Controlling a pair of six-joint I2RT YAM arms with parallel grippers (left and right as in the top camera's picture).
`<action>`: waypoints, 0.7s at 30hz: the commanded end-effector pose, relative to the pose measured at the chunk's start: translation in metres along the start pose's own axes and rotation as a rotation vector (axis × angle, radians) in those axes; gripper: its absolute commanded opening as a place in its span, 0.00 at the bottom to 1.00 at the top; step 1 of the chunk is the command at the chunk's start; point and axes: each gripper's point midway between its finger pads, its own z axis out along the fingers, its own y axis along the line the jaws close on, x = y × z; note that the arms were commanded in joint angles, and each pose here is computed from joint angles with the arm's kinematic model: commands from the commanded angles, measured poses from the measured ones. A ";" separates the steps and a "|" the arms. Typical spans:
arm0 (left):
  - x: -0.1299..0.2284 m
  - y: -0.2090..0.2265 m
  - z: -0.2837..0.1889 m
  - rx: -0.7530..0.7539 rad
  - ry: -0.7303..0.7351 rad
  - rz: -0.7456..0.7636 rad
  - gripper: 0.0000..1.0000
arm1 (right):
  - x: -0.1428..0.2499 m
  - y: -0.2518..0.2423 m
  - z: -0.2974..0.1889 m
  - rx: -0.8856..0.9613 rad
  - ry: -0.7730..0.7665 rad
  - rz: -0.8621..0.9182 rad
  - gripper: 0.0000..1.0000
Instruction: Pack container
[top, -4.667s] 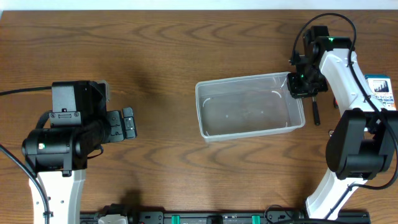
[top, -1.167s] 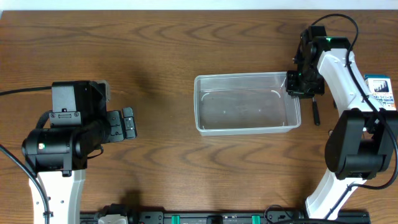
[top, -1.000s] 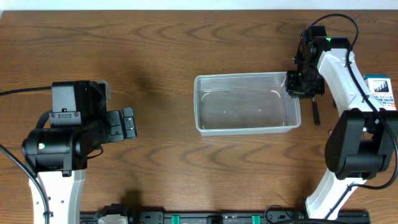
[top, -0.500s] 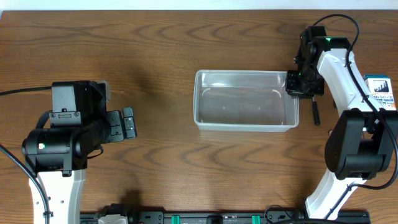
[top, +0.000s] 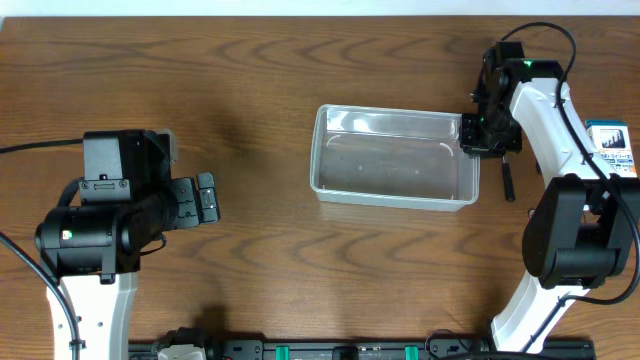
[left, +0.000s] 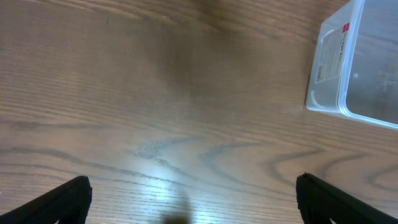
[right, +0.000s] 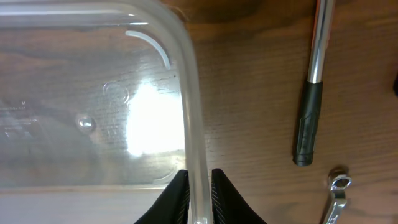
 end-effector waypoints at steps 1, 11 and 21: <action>-0.004 0.003 -0.004 -0.016 -0.017 -0.012 0.98 | 0.000 0.001 0.001 0.011 -0.003 -0.081 0.15; -0.004 0.003 -0.004 -0.016 -0.018 -0.012 0.98 | -0.001 -0.002 0.001 0.027 -0.004 -0.188 0.14; -0.004 0.003 -0.004 -0.016 -0.017 -0.012 0.98 | -0.001 -0.002 0.001 0.028 -0.007 -0.249 0.12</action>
